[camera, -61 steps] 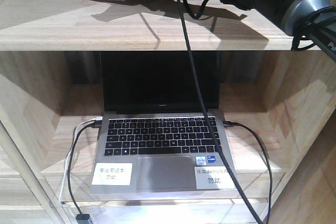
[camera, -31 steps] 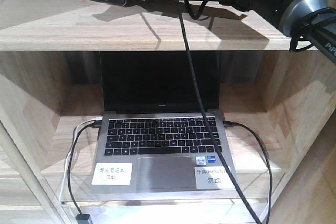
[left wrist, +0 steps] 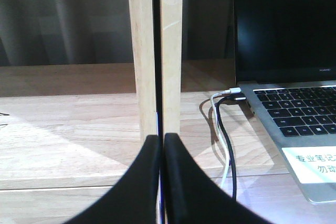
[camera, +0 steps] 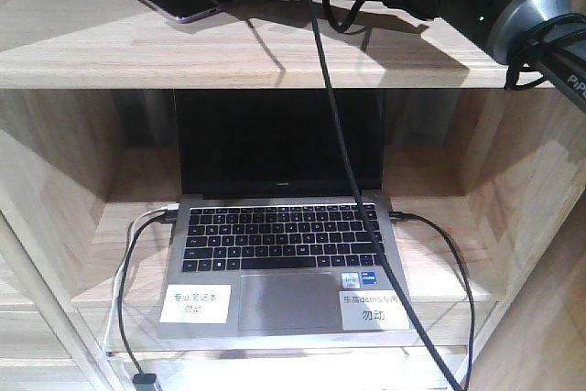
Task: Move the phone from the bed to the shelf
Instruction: 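Lower the phone flat onto the upper shelf and open the right gripper, then withdraw the open right gripper away from the phone on the shelf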
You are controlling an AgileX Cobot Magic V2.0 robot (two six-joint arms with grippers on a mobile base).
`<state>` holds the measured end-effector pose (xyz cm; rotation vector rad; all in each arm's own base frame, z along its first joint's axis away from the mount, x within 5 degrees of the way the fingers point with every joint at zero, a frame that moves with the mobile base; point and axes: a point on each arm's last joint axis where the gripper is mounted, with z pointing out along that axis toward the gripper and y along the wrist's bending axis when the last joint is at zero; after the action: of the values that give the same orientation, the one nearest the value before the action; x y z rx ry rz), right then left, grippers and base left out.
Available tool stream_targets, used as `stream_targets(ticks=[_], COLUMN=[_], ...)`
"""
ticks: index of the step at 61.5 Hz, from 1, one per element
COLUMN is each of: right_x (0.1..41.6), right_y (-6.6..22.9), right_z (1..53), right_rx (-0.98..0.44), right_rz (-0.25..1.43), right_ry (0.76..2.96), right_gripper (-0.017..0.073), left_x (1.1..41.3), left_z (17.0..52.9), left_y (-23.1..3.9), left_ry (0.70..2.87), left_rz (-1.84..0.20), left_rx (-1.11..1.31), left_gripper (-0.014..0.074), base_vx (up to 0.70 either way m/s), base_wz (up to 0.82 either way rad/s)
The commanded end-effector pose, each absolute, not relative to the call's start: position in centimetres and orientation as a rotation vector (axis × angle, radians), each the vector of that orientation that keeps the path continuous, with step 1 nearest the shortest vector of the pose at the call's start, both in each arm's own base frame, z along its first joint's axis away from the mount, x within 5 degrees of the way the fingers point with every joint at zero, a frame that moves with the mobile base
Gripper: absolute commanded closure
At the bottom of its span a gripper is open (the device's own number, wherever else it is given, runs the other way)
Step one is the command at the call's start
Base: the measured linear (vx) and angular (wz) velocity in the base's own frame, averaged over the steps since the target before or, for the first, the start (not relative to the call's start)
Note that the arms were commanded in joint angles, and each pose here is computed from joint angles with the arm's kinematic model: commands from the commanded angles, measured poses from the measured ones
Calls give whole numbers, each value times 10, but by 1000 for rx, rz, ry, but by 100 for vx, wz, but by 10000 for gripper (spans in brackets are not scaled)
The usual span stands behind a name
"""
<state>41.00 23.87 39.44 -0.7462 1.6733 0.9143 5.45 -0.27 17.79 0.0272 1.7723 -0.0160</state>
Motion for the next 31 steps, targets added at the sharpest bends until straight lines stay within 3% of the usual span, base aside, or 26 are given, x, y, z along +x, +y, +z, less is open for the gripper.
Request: stream_targets(ticks=[1,31], right_x=[391,361], right_y=[226,210], right_z=[442,476], right_rx=[-733,-757], right_rz=[847,776], right_ry=[1550,1553], right_gripper=[-42,-12], left_x=[55,55], left_z=[184,184], left_y=[-2,-2], left_ry=[1697,1697], left_rz=[-20,-20], left_rx=[14,14], left_gripper=[593,593], base_vx=[0,0], base_wz=[0,0])
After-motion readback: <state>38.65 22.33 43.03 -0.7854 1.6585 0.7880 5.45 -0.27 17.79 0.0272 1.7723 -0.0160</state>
